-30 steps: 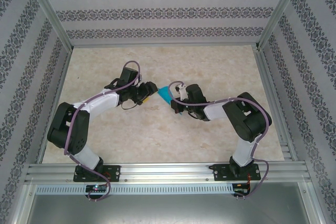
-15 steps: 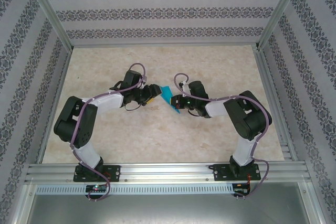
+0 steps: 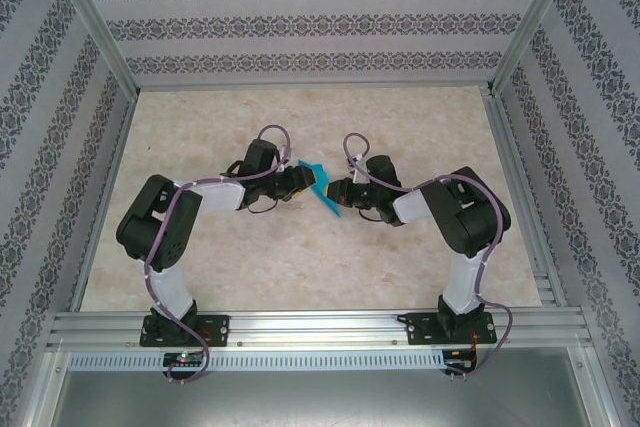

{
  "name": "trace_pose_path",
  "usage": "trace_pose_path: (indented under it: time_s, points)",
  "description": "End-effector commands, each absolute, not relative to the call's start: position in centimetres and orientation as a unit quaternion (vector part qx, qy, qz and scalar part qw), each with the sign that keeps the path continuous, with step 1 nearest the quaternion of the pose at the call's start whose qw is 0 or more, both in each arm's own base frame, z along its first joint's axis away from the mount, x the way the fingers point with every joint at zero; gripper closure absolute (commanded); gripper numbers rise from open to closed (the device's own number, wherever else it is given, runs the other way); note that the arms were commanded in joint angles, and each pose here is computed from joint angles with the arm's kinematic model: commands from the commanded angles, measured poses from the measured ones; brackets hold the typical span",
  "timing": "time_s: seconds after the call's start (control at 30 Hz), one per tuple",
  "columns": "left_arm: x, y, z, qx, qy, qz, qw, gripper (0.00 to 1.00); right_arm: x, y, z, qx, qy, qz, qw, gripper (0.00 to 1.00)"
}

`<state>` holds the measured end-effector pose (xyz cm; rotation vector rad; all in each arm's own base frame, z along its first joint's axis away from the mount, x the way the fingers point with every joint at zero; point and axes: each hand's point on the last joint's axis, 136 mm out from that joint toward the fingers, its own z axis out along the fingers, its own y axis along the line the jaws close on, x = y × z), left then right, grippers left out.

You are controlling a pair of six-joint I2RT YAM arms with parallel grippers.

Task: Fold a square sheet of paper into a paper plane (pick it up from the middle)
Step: Fold the wing for the fifth time at the center of the table.

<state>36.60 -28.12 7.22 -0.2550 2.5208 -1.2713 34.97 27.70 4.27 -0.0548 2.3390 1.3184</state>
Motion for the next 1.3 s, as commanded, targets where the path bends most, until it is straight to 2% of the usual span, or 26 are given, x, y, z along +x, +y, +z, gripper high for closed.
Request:
trace_pose_path:
  time_s: [0.0,0.8,1.27]
  points:
    - [36.8,-29.2,7.4,-0.055,0.870,-0.460,0.171,0.52,35.1,27.6,4.4,-0.006,0.839,0.498,0.221,1.00]
    - [37.6,-31.7,6.7,-0.023,0.859,-0.486,0.157,0.59,35.0,26.3,2.0,0.042,0.841,0.509,0.181,1.00]
    - [37.9,-32.4,5.4,-0.021,0.863,-0.483,0.148,0.71,34.7,25.9,0.6,0.054,0.856,0.490,0.159,1.00]
